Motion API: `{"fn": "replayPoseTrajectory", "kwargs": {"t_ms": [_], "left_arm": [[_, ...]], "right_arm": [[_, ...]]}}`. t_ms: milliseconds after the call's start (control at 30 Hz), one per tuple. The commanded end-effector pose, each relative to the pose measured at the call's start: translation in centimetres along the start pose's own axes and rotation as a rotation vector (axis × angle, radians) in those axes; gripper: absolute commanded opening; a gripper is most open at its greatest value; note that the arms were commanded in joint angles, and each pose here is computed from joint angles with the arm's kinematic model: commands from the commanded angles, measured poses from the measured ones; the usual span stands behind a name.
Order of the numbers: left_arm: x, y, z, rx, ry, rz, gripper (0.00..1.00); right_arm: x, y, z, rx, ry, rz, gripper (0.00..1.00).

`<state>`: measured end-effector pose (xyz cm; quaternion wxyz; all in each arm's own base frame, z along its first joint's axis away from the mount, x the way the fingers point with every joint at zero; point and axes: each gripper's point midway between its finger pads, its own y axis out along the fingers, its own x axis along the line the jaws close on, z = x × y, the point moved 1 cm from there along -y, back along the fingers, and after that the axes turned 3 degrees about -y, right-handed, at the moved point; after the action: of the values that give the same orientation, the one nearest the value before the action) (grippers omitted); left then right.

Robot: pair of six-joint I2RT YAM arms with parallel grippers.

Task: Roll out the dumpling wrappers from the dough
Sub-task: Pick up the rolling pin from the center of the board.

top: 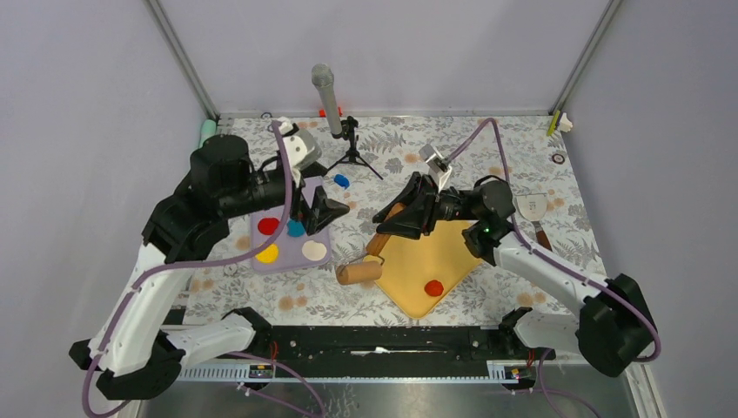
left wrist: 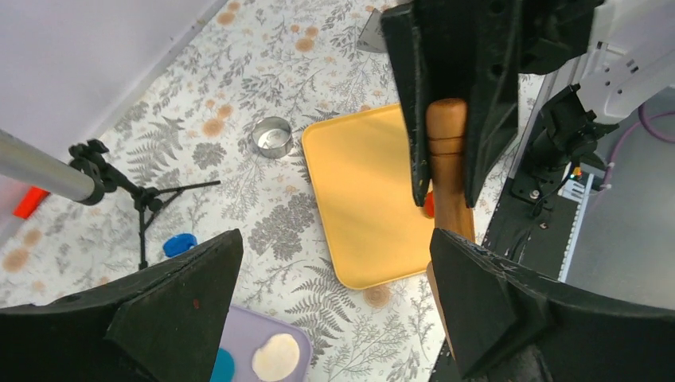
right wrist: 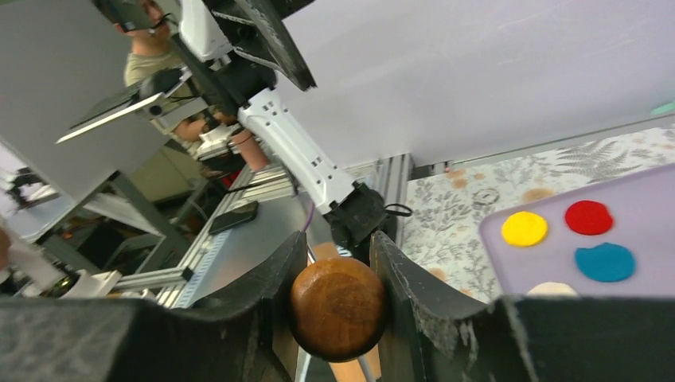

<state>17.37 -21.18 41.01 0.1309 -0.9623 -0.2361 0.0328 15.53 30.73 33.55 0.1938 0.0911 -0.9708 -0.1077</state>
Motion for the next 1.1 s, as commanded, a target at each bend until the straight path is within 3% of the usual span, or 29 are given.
{"fn": "replayPoseTrajectory", "kwargs": {"t_ms": [0, 167, 333, 433, 567, 767, 867, 1067], "left_arm": [[0.1, 0.6, -0.3, 0.021, -0.131, 0.079, 0.99], [1.9, 2.4, 0.2, -0.001, -0.227, 0.078, 0.99], [5.7, 3.0, 0.6, -0.065, -0.406, -0.04, 0.99], [9.9, 2.2, 1.7, -0.123, -0.604, -0.181, 0.99], [11.0, 2.9, 4.2, -0.169, -0.871, -0.082, 0.99], [9.7, 3.9, 5.3, -0.353, -1.056, 0.103, 0.99], [8.9, 4.6, 6.8, -0.355, -1.124, 0.138, 0.99], [7.8, 6.8, 8.3, -0.305, -1.16, 0.183, 0.99]], "right_arm": [[-1.7, 0.3, -2.9, -0.021, -0.083, 0.16, 0.0], [-6.6, -0.4, -2.4, -0.027, 0.018, 0.407, 0.0], [-10.8, -1.9, -3.5, -0.187, 0.189, 0.651, 0.0], [-13.8, -4.0, -4.1, -0.301, 0.348, 0.825, 0.0], [-16.4, -6.0, -4.5, -0.397, 0.485, 0.972, 0.0], [-17.5, -9.8, -4.4, -0.619, 0.646, 1.087, 0.0], [-17.6, -11.0, -4.0, -0.758, 0.753, 1.035, 0.0], [-17.4, -10.8, -4.4, -0.777, 0.785, 1.01, 0.0]]}}
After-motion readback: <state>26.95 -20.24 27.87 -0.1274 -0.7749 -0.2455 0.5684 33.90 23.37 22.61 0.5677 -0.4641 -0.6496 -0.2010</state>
